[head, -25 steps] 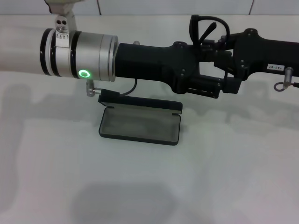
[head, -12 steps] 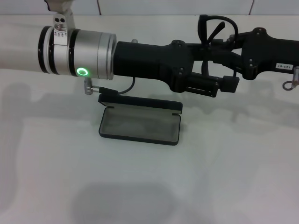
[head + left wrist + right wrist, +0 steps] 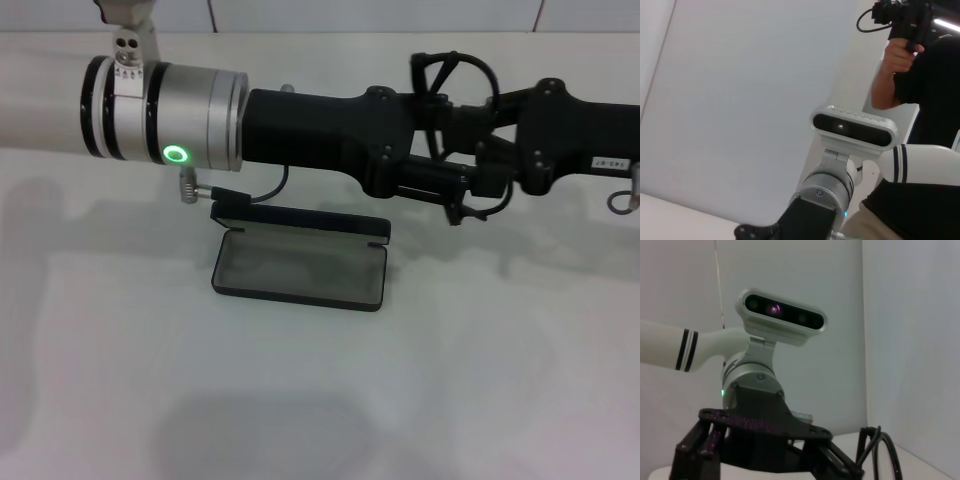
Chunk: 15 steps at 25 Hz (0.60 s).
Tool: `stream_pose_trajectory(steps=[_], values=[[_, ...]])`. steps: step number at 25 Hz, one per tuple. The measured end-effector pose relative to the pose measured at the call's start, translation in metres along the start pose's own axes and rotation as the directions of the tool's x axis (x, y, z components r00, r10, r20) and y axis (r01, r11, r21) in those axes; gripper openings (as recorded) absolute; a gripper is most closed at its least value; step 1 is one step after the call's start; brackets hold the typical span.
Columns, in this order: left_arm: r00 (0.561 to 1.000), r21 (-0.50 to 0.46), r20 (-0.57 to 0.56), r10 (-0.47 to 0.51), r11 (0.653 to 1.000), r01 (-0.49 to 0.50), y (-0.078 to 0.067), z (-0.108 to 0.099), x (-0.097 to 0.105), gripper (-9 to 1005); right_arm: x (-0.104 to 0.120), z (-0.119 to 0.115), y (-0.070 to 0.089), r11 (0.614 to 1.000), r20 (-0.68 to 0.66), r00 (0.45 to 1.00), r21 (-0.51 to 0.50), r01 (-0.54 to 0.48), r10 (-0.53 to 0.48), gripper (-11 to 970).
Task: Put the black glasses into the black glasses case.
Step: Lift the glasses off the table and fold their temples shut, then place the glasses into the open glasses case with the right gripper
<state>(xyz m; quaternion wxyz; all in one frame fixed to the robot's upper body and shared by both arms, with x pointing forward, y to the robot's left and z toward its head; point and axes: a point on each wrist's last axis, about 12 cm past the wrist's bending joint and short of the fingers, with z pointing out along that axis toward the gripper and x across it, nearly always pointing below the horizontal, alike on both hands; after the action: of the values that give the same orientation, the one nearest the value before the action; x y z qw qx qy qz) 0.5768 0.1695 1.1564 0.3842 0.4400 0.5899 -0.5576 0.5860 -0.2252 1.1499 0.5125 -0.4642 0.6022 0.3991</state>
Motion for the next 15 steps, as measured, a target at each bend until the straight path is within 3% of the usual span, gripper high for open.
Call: stream_pose_trajectory(steps=[10, 12, 15], values=[[1.0, 0.042, -0.002, -0.004, 0.999, 0.004, -0.007, -0.009, 0.002, 855, 0.005, -0.029, -0.004, 0.988, 0.009, 1.0, 0.154, 0.027, -0.029, 113], [1.0, 0.013, -0.028, 0.005, 1.0, -0.004, -0.006, -0.016, 0.005, 855, 0.005, -0.033, -0.005, 0.983, 0.014, 0.999, 0.18, 0.029, -0.032, 113], [0.996, -0.108, -0.089, 0.018, 0.994, -0.028, 0.002, -0.029, 0.013, 855, 0.006, -0.039, -0.004, 0.978, 0.022, 0.999, 0.208, 0.031, -0.036, 113]])
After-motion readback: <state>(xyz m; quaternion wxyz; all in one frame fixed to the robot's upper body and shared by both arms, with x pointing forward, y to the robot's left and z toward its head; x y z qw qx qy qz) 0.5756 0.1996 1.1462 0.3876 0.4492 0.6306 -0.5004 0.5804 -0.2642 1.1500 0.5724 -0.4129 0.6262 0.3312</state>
